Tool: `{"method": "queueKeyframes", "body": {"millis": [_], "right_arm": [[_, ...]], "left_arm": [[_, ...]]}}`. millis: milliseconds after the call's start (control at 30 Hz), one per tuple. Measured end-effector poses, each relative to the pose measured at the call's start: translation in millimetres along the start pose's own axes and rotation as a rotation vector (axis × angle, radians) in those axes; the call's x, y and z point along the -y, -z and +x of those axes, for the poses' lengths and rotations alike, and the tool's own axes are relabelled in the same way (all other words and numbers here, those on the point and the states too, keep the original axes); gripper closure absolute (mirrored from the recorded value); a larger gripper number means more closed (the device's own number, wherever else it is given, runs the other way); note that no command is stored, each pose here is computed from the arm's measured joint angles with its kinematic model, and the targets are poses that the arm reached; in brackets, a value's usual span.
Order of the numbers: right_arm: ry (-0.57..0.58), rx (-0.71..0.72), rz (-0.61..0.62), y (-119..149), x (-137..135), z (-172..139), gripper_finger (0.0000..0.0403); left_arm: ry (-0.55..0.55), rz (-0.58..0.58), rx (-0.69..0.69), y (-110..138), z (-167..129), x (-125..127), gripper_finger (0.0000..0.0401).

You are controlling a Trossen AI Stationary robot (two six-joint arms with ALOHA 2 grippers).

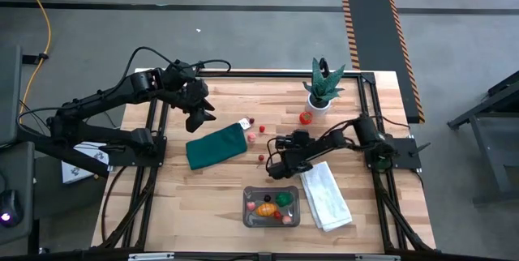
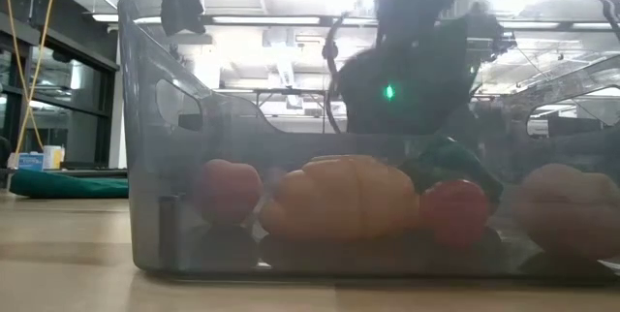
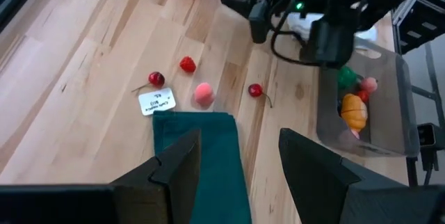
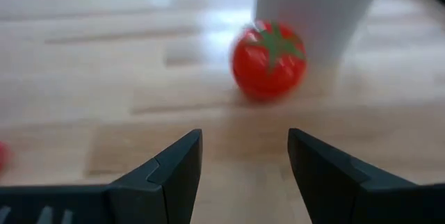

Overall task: Pick and placing Produce into tupperware
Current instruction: Put the red tomato into the black bin

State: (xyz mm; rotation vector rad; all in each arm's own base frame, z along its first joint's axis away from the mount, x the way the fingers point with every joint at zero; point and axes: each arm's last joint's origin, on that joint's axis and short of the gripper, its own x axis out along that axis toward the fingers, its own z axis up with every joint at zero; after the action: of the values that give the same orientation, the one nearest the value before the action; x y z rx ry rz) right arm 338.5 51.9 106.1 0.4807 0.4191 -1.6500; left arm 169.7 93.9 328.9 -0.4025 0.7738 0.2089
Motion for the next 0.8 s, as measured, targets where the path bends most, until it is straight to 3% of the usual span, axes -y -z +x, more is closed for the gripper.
{"method": "queueKeyframes", "body": {"millis": [167,467,800], "right_arm": [[0.035,-0.005,-0.005,17.0,3.9,2.7,0.0198],[0.030,0.092,-0.081,12.2,8.6,2.7,0.0198],[0.004,0.063,0.004,14.3,2.3,6.7,0.0198]], "left_arm": [[0.000,0.031,0.001,-0.4,0.4,-0.2,0.0219],[-0.001,0.092,0.012,-1.4,0.4,-0.1,0.0219],[0.000,0.114,0.006,-0.8,0.4,-0.1,0.0219]]}}
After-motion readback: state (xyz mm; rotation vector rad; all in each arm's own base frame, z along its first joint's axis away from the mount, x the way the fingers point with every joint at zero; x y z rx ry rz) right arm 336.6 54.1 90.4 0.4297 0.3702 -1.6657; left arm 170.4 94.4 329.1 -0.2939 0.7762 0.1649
